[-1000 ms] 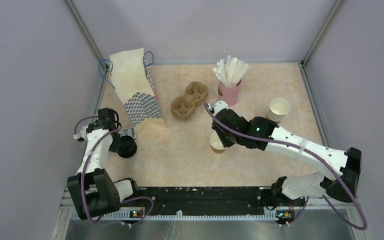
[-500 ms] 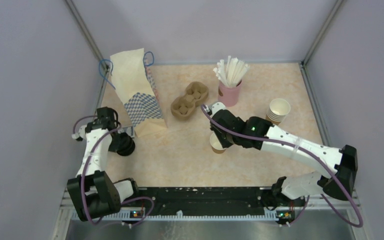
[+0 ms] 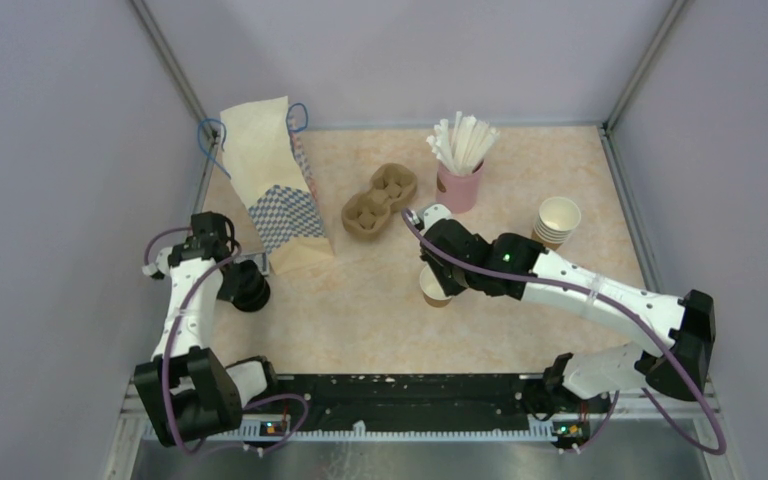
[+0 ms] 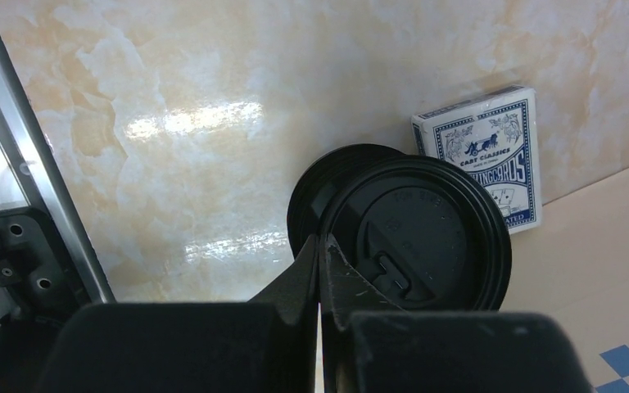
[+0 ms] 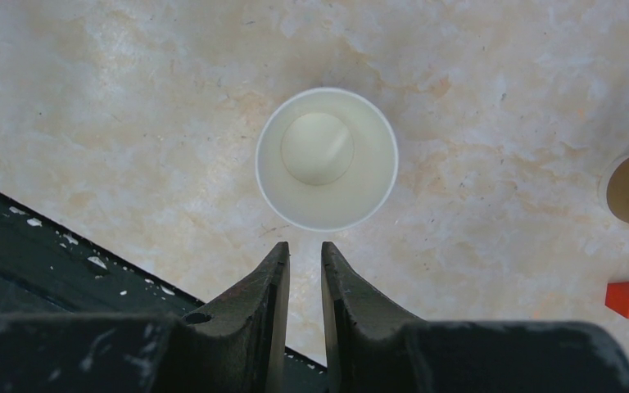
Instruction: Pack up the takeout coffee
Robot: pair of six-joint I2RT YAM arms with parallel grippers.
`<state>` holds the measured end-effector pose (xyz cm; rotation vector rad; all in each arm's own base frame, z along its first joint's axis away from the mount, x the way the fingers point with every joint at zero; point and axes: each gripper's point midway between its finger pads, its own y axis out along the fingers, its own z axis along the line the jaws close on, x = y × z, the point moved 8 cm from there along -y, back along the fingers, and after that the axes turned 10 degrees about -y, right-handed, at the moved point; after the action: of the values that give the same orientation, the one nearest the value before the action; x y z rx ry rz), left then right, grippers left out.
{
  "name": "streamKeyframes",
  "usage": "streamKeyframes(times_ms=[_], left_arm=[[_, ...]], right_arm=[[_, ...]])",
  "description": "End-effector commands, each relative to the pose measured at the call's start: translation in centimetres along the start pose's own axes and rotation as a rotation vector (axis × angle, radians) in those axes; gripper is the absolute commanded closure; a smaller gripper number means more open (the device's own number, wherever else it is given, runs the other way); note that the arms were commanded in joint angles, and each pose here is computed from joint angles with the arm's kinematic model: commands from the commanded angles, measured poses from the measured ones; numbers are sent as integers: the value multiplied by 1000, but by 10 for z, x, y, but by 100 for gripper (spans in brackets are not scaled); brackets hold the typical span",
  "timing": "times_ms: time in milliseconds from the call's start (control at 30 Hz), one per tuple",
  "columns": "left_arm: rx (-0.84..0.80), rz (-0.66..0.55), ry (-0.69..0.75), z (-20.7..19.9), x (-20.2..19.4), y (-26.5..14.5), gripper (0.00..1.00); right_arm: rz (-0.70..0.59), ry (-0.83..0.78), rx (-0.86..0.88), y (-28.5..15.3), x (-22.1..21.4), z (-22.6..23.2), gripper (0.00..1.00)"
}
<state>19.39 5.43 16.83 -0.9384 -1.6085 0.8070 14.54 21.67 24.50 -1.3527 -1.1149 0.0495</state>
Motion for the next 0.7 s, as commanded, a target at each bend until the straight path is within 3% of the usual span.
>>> streamKeyframes(times_ms=[0,100,167,200,233,267,667], left_arm=[[-42,-8,-16,-3,4,-5,100],[-59,2,-14,-5,4,-8,98],[-69,12,-7,-6,3,-8,85],[-75,16,-3,-6,3,-7,86],[-73,17,0,-6,2,-6,96],[-65,18,-3,-4,1,-5,100],[-55,-5,-30,-4,6,-11,100]], right_arm=[[-35,1,-3,-10,9,-1,79],[-36,1,-1,-9,10,0,80],[-35,2,1,-10,10,0,80],[-36,3,0,-10,10,0,80],[-36,3,1,-10,10,0,79],[-36,4,0,-10,10,0,80],[-31,4,7,-9,11,1,80]])
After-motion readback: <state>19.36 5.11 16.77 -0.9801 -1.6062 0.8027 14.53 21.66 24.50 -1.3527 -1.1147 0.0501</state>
